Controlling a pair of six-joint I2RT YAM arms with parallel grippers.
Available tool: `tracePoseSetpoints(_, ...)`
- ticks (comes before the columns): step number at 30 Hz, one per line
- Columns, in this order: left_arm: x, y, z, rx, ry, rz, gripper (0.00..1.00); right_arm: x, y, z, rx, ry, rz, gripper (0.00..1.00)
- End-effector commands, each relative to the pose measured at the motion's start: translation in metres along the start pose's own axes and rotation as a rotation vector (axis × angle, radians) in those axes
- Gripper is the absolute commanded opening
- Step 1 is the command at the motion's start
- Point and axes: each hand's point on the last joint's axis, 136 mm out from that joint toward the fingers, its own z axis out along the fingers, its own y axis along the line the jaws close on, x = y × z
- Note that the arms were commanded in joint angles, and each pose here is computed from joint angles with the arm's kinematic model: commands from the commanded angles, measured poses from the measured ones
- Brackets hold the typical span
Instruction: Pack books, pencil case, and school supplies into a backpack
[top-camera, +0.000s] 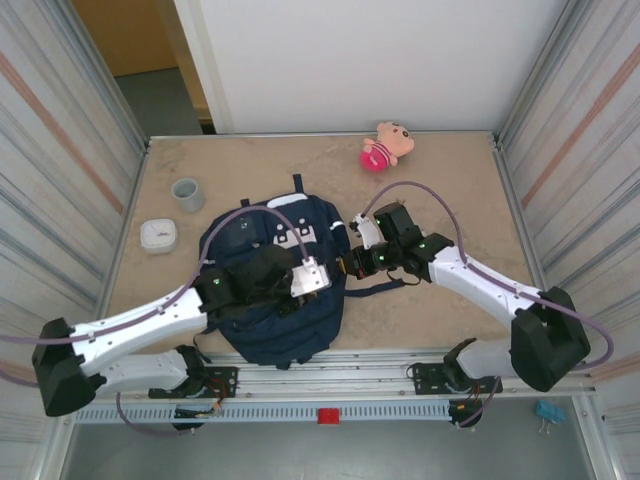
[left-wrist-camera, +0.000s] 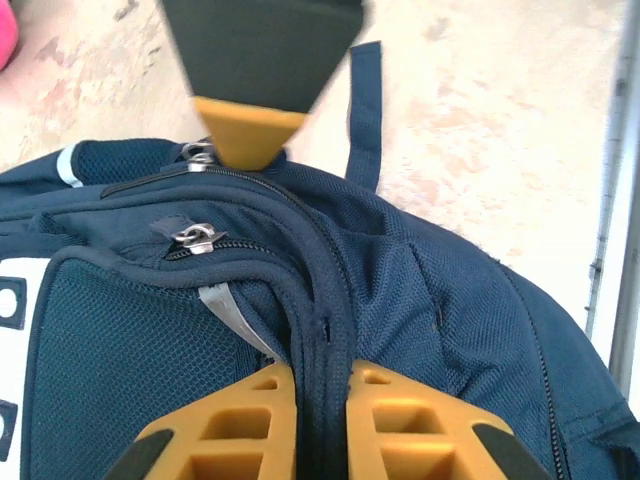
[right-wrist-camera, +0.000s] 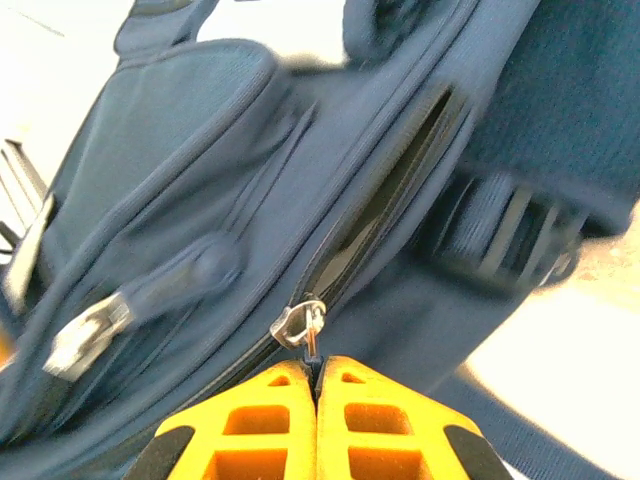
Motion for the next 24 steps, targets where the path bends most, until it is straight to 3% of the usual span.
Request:
tracePoseSetpoints(1,-0.016,-0.023,-0.026,0.103,-0.13,0.095,0.08,-0.04,-0.05,-0.004,0.17,-0.133,0.082,0.0)
tracePoseSetpoints(7,-0.008,-0.024,-0.038,0.087,-0.145,0.135,0.09,-0.059,-0.069,0.0,0.182,-0.167,0.111,0.0)
tracePoseSetpoints(13,0.014,-0.004,-0.028,-0.031,-0.031,0.117,0.09,-0.06,-0.069,-0.008,0.194,-0.206,0.108,0.0)
tracePoseSetpoints(24,-0.008,-0.027,-0.047,0.088,-0.189,0.144,0.08,-0.068,-0.126,-0.009,0.254,-0.23,0.242,0.0)
